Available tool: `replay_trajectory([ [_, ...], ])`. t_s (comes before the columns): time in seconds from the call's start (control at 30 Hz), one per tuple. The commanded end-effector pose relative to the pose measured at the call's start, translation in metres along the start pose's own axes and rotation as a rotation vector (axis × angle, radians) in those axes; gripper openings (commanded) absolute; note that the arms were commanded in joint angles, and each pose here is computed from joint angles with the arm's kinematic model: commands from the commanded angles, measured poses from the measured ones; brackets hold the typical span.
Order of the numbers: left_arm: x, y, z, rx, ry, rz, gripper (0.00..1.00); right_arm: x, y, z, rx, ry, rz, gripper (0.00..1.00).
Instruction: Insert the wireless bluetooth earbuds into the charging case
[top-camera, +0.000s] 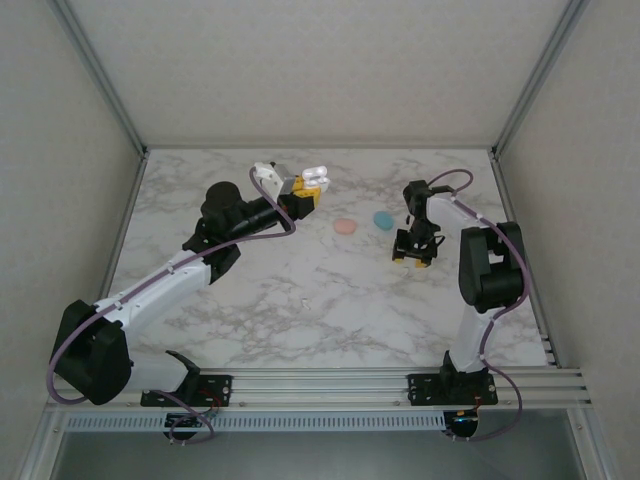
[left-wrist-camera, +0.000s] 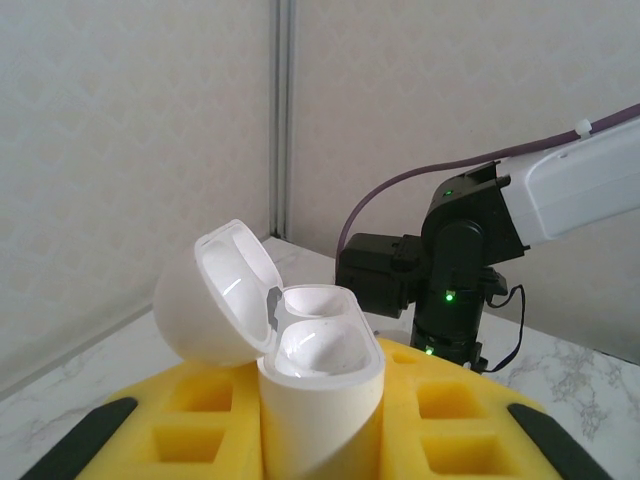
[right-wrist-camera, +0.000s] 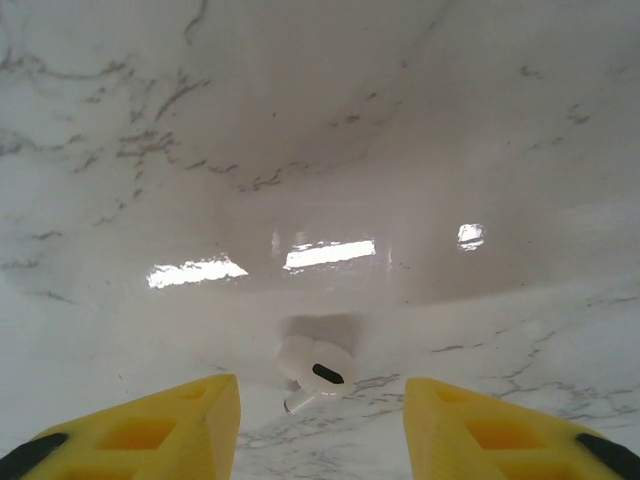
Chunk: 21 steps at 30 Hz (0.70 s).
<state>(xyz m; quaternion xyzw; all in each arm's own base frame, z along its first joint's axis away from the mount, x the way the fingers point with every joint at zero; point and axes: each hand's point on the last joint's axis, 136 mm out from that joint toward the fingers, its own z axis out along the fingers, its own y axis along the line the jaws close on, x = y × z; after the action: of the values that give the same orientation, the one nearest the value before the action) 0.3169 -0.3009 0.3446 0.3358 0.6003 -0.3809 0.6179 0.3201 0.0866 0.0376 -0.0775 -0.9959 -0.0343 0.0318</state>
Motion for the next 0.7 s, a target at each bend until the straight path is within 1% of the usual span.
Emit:
replay_trajectory([
  [0.0, -0.026, -0.005, -0.005, -0.005, -0.058, 0.045, 0.01, 0.003, 0.001, 0.008, 0.008, 0.029, 0.110, 0.47],
  [0.33, -0.022, -0.005, -0.005, -0.007, -0.050, 0.047, 0.01, 0.007, 0.002, 0.019, 0.021, 0.070, 0.125, 0.44],
  [0.4, -0.022, -0.005, -0.005, -0.007, -0.049, 0.047, 0.01, 0.008, 0.003, 0.021, 0.026, 0.077, 0.118, 0.39],
  [0.53, -0.022, -0.005, -0.006, -0.008, -0.048, 0.046, 0.01, 0.009, 0.002, 0.024, 0.042, 0.089, 0.110, 0.38],
  [0.67, -0.022, -0.005, -0.006, -0.009, -0.047, 0.046, 0.01, 0.011, 0.000, 0.027, 0.057, 0.096, 0.105, 0.34],
])
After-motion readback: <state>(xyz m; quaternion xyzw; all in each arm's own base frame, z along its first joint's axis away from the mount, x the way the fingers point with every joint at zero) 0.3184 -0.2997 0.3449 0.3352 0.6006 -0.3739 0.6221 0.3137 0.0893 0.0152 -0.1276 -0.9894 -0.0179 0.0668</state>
